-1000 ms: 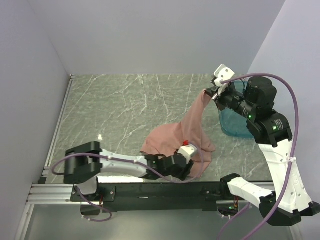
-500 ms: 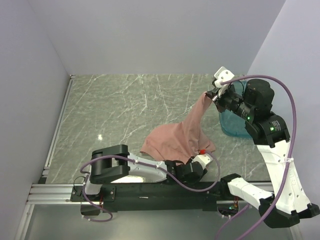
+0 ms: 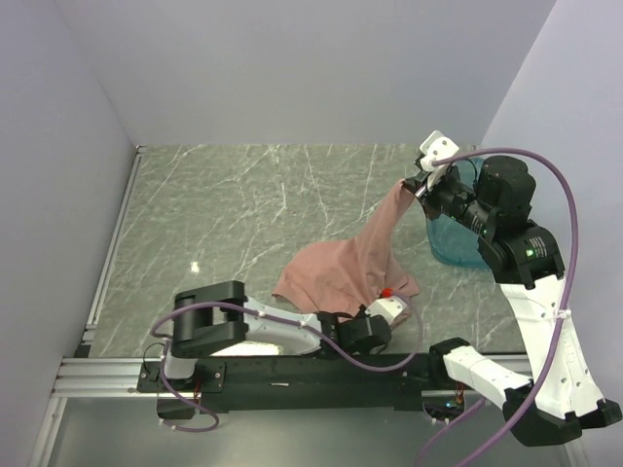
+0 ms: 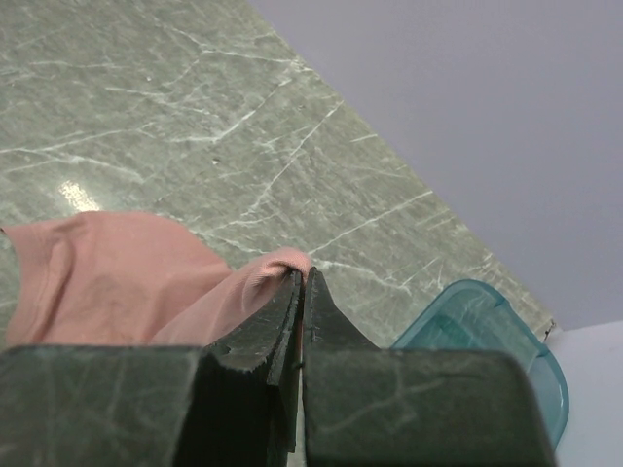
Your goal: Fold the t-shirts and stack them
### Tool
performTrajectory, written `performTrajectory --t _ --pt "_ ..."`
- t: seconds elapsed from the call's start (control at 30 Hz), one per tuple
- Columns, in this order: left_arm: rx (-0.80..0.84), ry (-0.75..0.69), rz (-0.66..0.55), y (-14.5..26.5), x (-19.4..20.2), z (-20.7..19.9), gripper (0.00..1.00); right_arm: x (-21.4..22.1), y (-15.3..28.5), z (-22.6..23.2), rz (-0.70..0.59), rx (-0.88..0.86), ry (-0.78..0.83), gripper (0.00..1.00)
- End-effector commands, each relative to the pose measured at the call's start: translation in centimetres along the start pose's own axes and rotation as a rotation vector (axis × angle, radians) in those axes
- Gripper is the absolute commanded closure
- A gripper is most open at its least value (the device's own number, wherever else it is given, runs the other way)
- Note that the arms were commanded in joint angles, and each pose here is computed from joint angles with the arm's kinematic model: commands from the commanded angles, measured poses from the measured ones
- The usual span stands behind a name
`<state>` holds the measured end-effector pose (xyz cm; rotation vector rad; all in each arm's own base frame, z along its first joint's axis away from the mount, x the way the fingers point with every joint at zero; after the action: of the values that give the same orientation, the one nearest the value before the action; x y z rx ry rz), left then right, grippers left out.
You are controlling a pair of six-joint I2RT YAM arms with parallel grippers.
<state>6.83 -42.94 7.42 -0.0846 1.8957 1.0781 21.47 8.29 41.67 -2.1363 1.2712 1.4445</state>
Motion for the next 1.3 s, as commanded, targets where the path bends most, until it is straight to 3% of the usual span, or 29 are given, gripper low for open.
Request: performTrajectory --t 0.0,0.23,0.37,0.47,0.63,0.87,0.97,1.07,1.27 --pt "-0.037 0.057 -0.115 4.0 -2.9 1.1 0.99 -0.4 0.7 -0.6 -0.033 0.053 0.022 1.0" --pt "-0.077 0.216 -0.338 14.3 -7.1 6.0 0.99 0.6 1.5 -0.9 0.006 0.109 0.049 1.0" --pt "-0.02 0.345 -0.57 23.2 -11.6 9.1 0.99 0.1 2.3 -0.6 -0.004 0.087 0.062 1.0" --pt "0.02 0.406 -0.733 29.5 -14.5 11.2 0.99 -1.4 3.9 -0.7 -0.033 0.085 0.088 1.0" --pt "0.162 0.386 -0.899 37.7 -18.1 12.3 0.99 -5.7 8.7 -1.6 -0.122 0.169 0.143 1.0" --pt "0.349 0.342 -1.021 44.6 -21.1 12.2 0.99 -10.9 14.8 -2.2 -0.259 0.276 0.193 1.0" --pt "0.341 0.354 -1.093 47.3 -22.1 13.3 0.99 -12.6 16.4 -2.3 -0.313 0.3 0.209 1.0" --pt "0.254 0.356 -1.124 48.3 -22.7 14.5 0.99 -12.8 15.3 -3.1 -0.307 0.295 0.198 1.0" --pt "-0.149 0.462 -1.165 45.4 -21.2 18.2 0.99 -10.1 9.0 -4.7 -0.235 0.227 0.132 1.0"
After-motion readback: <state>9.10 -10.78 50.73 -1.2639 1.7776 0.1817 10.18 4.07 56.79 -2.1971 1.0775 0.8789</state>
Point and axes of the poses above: each gripper's point midway between its finger pads, its own y axis back along the fingers, its own z axis along the line the jaws close on, x = y × z, the point moved 7 cm from there along y, back along the fingers, and after that the axes turned 8 degrees about y, right-handed, at the moved point
